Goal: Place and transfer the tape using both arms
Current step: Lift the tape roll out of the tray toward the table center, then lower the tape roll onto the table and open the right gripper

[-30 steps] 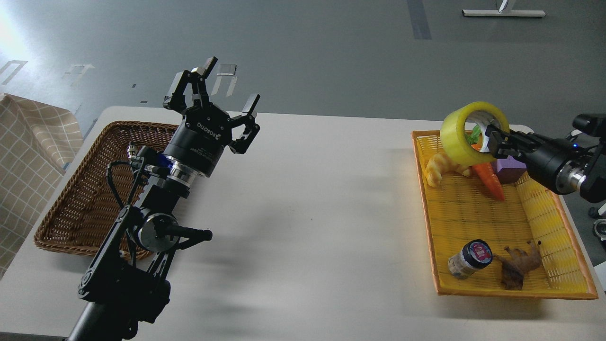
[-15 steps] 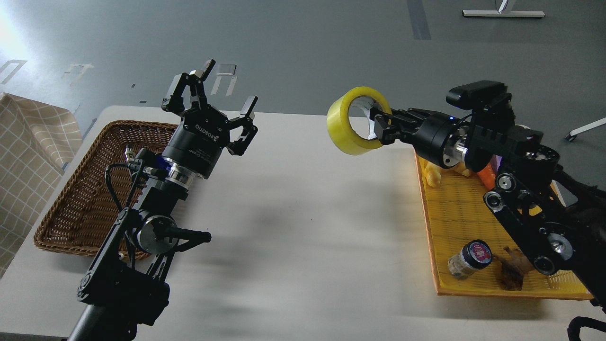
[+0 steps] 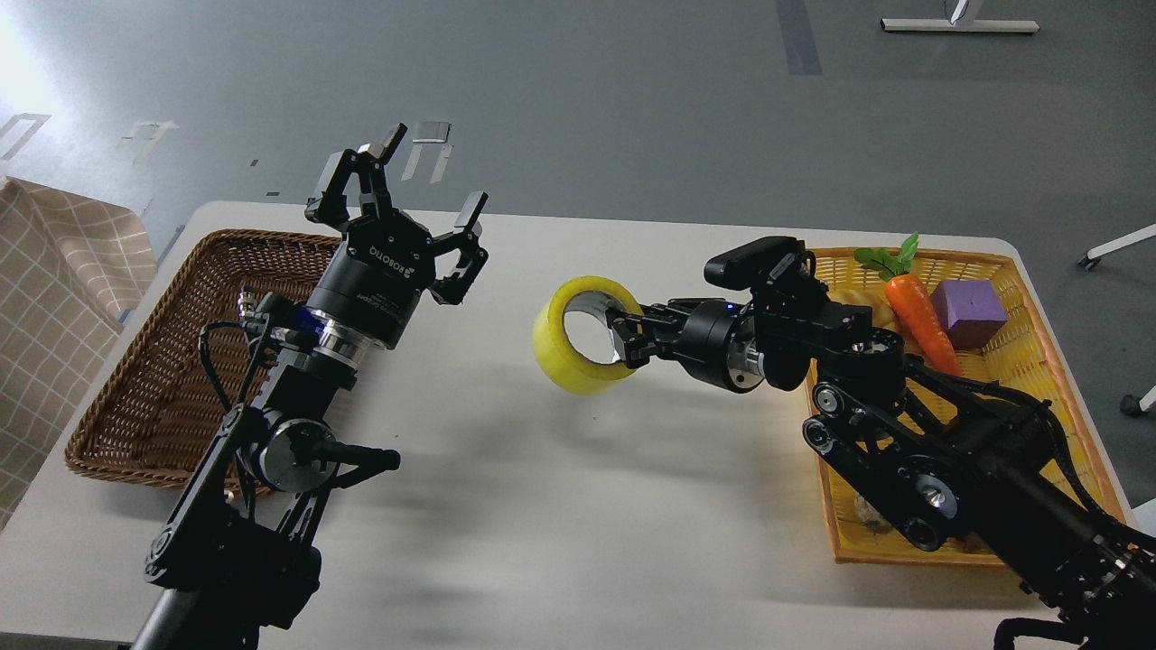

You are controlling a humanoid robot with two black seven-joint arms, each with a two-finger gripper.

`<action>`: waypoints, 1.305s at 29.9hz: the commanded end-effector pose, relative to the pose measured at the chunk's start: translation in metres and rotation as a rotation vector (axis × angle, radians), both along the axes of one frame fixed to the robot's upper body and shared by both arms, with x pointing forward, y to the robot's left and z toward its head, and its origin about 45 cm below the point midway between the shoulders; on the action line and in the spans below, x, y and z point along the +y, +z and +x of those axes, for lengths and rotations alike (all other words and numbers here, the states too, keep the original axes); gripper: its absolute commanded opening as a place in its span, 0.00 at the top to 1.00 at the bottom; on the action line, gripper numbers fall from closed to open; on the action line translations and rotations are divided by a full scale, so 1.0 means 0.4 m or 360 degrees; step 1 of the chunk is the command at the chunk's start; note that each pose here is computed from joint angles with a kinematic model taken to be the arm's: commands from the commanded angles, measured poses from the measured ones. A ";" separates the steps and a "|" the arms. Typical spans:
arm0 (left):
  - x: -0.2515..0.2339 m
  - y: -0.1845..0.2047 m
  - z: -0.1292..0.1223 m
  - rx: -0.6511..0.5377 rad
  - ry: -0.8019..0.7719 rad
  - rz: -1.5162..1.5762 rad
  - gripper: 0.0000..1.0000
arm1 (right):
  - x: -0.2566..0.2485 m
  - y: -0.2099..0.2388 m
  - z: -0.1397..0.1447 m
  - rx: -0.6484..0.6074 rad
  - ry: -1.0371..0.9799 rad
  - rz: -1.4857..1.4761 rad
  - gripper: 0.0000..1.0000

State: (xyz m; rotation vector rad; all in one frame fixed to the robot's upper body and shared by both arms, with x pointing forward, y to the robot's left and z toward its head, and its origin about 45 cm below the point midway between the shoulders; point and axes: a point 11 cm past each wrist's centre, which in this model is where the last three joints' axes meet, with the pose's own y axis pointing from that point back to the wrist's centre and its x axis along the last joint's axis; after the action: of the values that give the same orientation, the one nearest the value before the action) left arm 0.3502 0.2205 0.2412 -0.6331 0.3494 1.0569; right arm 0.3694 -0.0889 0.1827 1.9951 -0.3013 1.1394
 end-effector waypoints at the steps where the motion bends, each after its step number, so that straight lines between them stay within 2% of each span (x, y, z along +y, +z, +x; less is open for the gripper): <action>1: 0.001 0.003 -0.001 -0.0006 -0.0001 -0.0001 0.02 | 0.012 -0.036 -0.023 0.0062 0.0005 0.0005 0.92; 30: 0.028 -0.012 -0.009 0.0016 0.0046 -0.0014 0.02 | -0.013 -0.132 -0.069 0.0214 -0.0076 -0.0037 0.90; 39: 0.028 -0.013 -0.010 0.0017 0.0048 -0.0015 0.02 | -0.018 -0.137 -0.063 0.0218 -0.0091 -0.0052 0.90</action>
State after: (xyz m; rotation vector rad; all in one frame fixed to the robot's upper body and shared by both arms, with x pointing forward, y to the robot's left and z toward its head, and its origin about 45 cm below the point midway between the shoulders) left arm 0.3463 0.2317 0.2362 -0.6431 0.3549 1.0876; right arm 0.3427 -0.0949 0.1290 2.0185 -0.2640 0.9664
